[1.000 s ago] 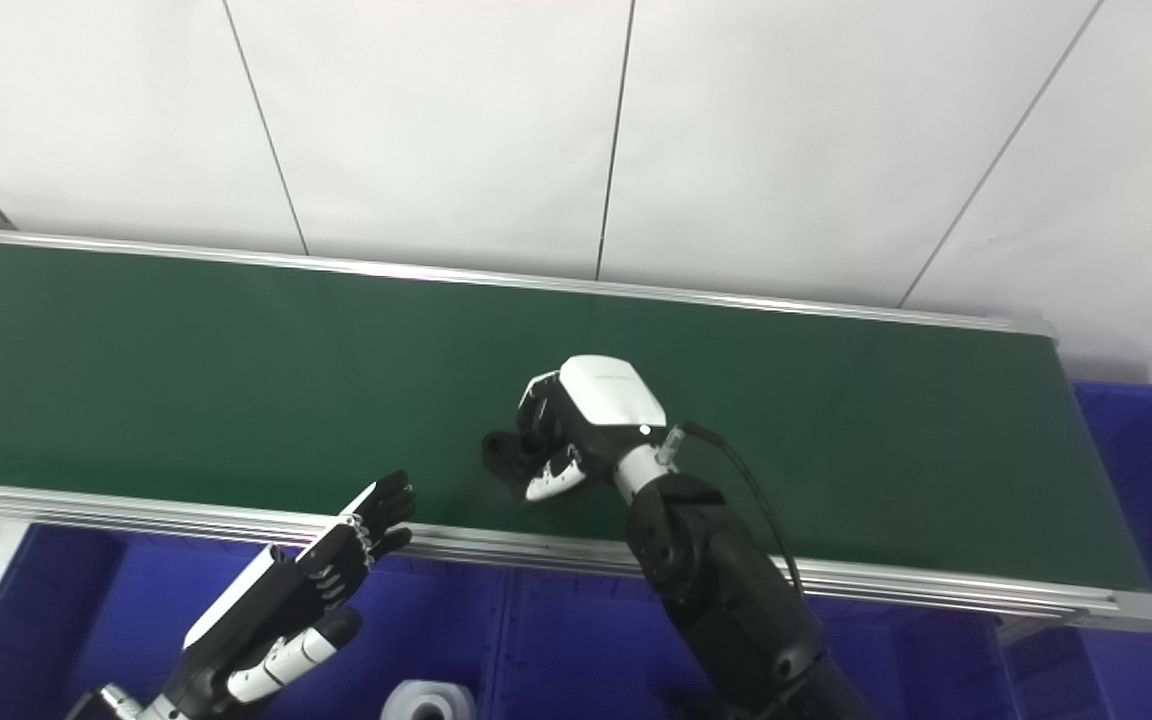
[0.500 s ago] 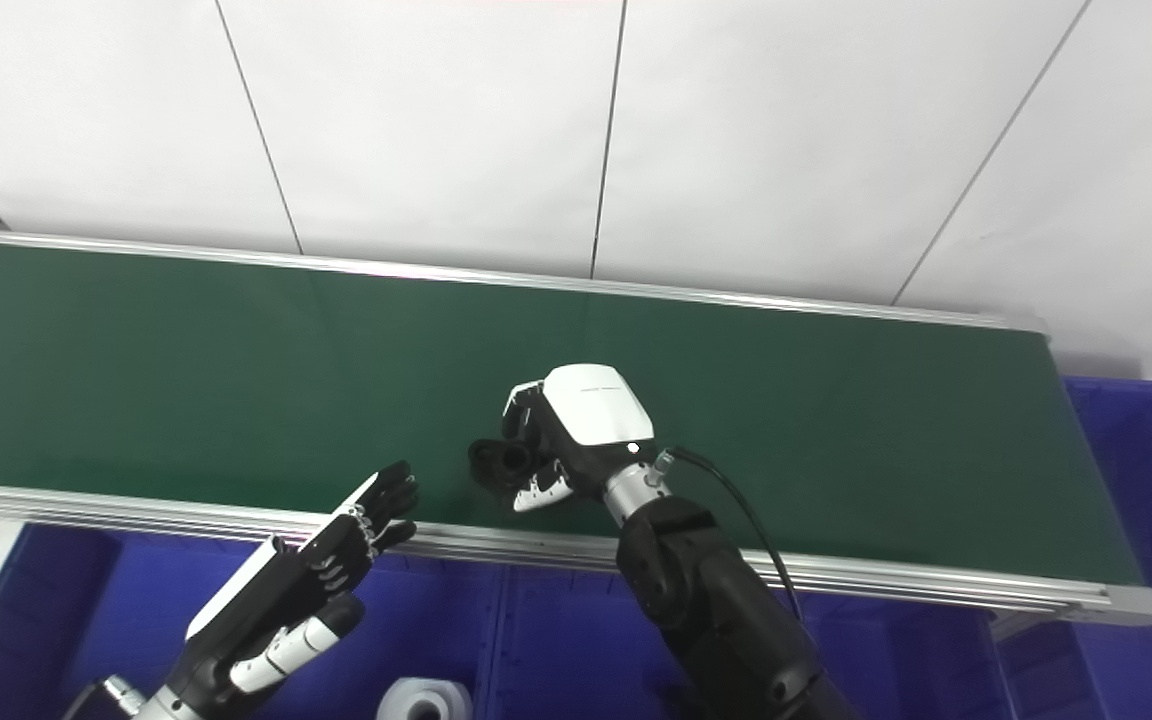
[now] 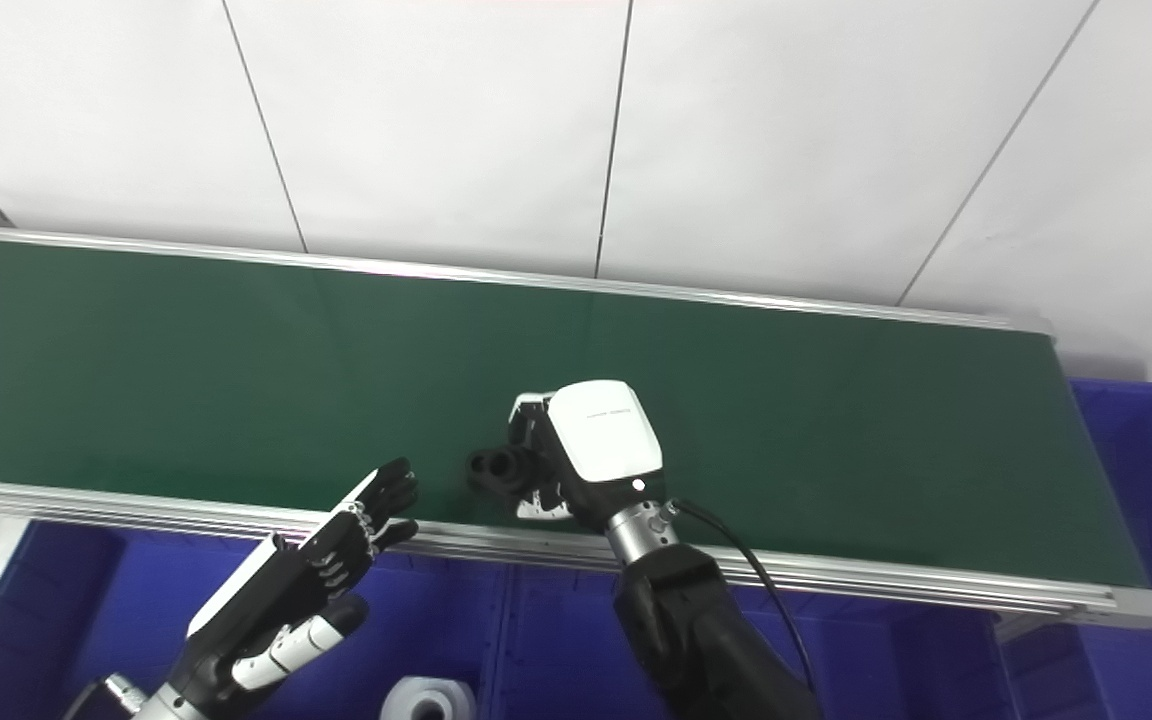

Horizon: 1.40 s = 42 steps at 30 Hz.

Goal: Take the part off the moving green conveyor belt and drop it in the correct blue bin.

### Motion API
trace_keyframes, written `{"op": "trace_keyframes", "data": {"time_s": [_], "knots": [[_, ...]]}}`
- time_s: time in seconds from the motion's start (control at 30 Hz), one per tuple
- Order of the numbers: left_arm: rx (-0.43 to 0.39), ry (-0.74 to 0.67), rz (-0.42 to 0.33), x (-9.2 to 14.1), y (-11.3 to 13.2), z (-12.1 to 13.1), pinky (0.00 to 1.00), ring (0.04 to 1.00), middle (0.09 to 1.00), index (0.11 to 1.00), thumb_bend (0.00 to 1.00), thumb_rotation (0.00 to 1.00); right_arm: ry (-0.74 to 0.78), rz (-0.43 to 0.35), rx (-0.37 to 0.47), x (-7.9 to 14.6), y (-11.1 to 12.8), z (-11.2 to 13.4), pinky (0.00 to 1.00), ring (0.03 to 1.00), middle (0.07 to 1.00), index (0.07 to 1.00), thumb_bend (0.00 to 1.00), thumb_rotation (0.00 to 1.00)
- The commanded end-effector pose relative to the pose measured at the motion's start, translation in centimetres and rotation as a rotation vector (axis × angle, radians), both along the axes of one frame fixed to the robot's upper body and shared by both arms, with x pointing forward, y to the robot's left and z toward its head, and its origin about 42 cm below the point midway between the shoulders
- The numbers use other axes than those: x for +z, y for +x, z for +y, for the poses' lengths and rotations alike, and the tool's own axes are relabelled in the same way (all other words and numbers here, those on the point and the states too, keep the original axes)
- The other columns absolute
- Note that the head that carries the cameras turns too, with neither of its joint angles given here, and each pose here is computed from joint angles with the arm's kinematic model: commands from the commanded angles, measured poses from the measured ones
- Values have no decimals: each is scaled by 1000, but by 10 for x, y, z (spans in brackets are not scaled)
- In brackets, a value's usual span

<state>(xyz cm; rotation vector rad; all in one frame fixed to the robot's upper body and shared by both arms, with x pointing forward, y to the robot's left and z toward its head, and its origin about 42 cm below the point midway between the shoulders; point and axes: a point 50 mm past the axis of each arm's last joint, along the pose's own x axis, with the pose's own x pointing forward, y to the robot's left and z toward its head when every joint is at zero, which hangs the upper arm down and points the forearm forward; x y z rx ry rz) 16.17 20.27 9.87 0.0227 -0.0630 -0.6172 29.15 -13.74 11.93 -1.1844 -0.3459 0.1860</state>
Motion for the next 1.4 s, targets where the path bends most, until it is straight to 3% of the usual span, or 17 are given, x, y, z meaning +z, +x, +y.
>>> {"op": "trace_keyframes", "data": {"time_s": [0.0,0.33,0.43,0.5,0.77,1.07,1.37], "knots": [[2,-7,-52,8,4,0,946,1000,1000,1000,349,705,83,-117,11,25,-1,2,341,406,447,514,518,0],[13,7,-43,7,4,2,938,1000,1000,1000,353,696,173,-141,-69,39,-32,-14,395,415,453,533,516,0],[12,11,-48,8,4,3,935,1000,1000,1000,353,711,194,-157,-88,38,-39,-18,338,397,435,531,515,0],[14,17,-50,8,4,3,930,999,1000,1000,354,715,215,-162,-106,39,-44,-21,313,425,480,495,520,0],[12,17,-53,9,1,4,934,1000,1000,1000,356,716,289,-175,-165,45,-69,-32,324,389,441,533,515,0],[6,6,-50,13,0,3,933,1000,1000,1000,353,725,330,-147,-276,48,-138,-40,295,378,443,530,515,0],[11,29,-56,24,3,6,896,992,1000,1000,318,760,337,-32,-306,33,-200,-43,337,393,446,531,516,0]]}}
